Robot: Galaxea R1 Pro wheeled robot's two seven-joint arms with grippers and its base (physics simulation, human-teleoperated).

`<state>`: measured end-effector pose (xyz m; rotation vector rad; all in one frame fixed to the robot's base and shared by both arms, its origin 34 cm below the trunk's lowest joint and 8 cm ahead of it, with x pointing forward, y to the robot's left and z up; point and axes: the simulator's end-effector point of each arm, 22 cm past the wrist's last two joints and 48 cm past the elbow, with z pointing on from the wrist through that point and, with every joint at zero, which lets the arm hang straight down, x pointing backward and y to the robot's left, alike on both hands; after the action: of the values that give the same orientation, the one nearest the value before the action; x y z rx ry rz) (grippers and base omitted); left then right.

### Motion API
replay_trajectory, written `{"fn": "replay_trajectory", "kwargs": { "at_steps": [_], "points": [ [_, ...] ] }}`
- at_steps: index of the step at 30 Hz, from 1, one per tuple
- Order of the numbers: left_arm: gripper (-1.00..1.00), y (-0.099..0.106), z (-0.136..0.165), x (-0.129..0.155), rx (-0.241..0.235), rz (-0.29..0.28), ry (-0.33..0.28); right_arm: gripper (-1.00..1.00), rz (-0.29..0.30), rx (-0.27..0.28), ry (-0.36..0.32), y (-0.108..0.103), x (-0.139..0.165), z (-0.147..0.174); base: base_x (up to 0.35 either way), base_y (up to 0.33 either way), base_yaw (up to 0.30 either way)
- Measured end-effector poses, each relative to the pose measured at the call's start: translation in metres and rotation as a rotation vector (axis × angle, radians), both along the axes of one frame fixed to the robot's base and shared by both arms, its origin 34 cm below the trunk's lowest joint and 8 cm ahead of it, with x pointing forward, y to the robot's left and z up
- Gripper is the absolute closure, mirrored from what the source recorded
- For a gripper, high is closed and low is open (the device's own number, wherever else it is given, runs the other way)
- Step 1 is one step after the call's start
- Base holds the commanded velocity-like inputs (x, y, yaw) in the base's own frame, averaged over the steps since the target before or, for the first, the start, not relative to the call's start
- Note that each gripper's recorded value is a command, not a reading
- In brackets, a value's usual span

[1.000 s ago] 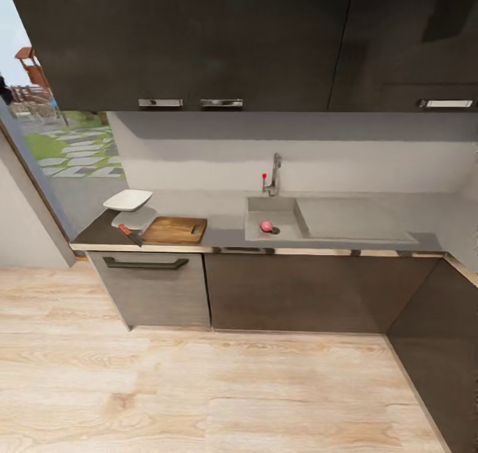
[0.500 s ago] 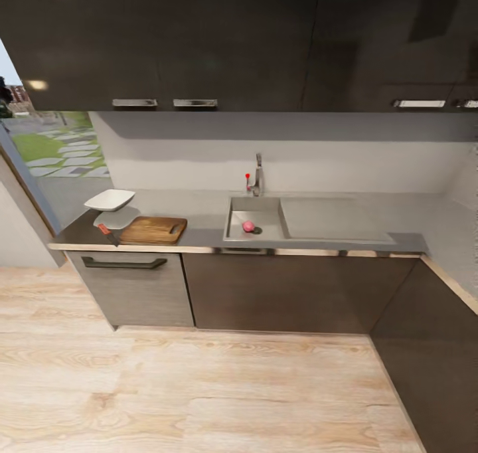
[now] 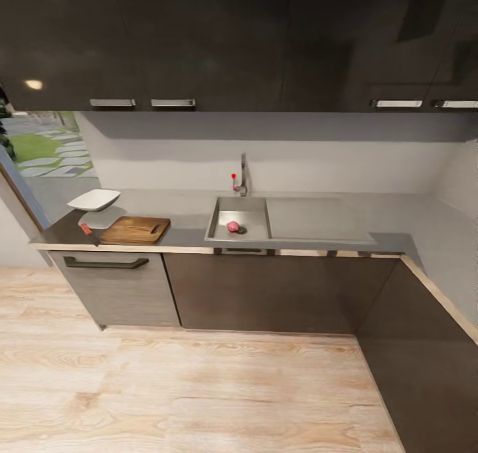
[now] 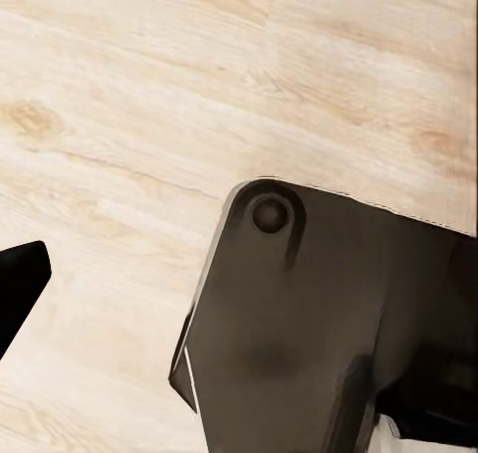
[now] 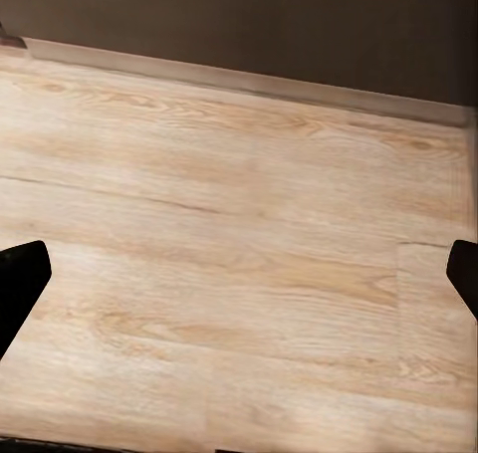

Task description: In the kitchen, take the Vidalia onion out of the sink, dice it on the chopping board with the paring knife, put the diced onion into the bowl on the countertop, then place both the paring knife and the chopping board into the sink.

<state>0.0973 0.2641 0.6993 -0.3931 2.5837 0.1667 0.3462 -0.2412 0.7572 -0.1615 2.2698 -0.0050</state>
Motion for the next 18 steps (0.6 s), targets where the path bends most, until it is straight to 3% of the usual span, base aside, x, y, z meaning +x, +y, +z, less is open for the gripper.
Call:
{"fn": "replay_trajectory", "kwargs": {
  "at_steps": [3,6,9,11,16,18],
  "points": [
    [-1.0,-0.001,0.001,0.033,-0.017,-0.009,-0.021,-1.0,0.0,0.0,0.0,0.0,0.0,0.0,0.0,-0.017,0.0],
    [-1.0,-0.018,-0.001,0.08,-0.075,-0.088,0.064,-1.0,-0.001,0.0,0.002,0.0,-0.001,0.0,0.0,-0.004,0.0],
    [-1.0,-0.027,0.01,0.113,-0.083,-0.156,0.1,-1.0,-0.002,-0.001,0.002,-0.001,-0.001,-0.001,0.0,-0.001,0.0],
    [-1.0,-0.042,0.036,0.156,-0.096,-0.229,0.138,-1.0,-0.002,-0.001,0.002,-0.001,-0.001,0.0,0.0,0.0,0.0],
    [-1.0,-0.068,0.074,0.209,-0.138,-0.271,0.177,-1.0,-0.002,-0.003,0.001,-0.001,-0.001,0.0,0.0,0.0,0.0],
    [-1.0,-0.087,0.088,0.248,-0.16,-0.307,0.165,-1.0,-0.003,-0.003,0.001,-0.001,0.0,0.0,0.0,0.0,0.0]
  ]
}}
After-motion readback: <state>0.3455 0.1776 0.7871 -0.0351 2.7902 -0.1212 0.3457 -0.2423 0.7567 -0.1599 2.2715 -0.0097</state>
